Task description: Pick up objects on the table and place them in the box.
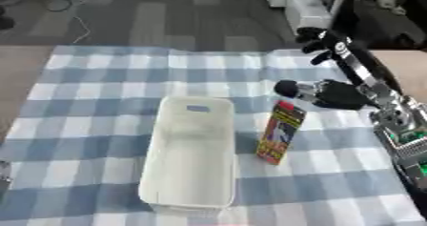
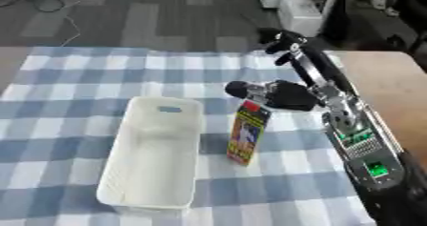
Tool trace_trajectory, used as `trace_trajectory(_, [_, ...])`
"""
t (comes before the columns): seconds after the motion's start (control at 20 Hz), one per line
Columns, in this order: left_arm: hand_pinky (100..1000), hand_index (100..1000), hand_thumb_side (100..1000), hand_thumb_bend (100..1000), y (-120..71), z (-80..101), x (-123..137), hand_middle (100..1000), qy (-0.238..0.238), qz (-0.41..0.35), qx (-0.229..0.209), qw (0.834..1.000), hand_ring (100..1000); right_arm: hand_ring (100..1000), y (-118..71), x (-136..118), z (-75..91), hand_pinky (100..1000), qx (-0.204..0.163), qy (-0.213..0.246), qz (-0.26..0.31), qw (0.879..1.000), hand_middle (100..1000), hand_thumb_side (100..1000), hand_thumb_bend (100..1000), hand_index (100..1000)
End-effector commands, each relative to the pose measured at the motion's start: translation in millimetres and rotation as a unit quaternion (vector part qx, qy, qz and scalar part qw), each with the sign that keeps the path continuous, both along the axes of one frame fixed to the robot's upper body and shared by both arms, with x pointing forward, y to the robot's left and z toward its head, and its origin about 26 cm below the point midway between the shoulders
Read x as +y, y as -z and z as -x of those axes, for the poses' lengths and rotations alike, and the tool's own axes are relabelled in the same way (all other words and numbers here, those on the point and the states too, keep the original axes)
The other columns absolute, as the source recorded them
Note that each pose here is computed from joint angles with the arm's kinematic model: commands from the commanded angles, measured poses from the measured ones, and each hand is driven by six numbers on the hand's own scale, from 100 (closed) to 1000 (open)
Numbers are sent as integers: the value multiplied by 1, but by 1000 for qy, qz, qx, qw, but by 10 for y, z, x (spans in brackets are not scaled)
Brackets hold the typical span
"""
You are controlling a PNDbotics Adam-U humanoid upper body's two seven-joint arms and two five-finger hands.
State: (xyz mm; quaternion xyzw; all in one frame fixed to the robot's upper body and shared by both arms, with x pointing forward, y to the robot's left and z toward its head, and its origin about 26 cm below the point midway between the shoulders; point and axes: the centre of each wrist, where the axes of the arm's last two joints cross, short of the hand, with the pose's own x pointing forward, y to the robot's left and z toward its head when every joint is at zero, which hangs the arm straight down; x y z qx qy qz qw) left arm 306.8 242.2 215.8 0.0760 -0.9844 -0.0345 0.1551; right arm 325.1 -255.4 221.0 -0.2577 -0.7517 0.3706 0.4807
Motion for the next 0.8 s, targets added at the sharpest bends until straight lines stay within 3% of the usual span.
trace_trajectory(0.05, [621, 795, 858, 590, -68, 30, 38, 747, -3, -12, -11, 1000, 671, 791, -82, -52, 49, 711, -9, -1, 7, 1000, 811, 675, 952, 924])
trace_trajectory(0.8, [622, 795, 858, 589, -62, 32, 45, 748, -4, -15, -10, 1000, 672, 791, 5, -85, 95, 714, 20, -16, 17, 1000, 812, 693, 936, 927])
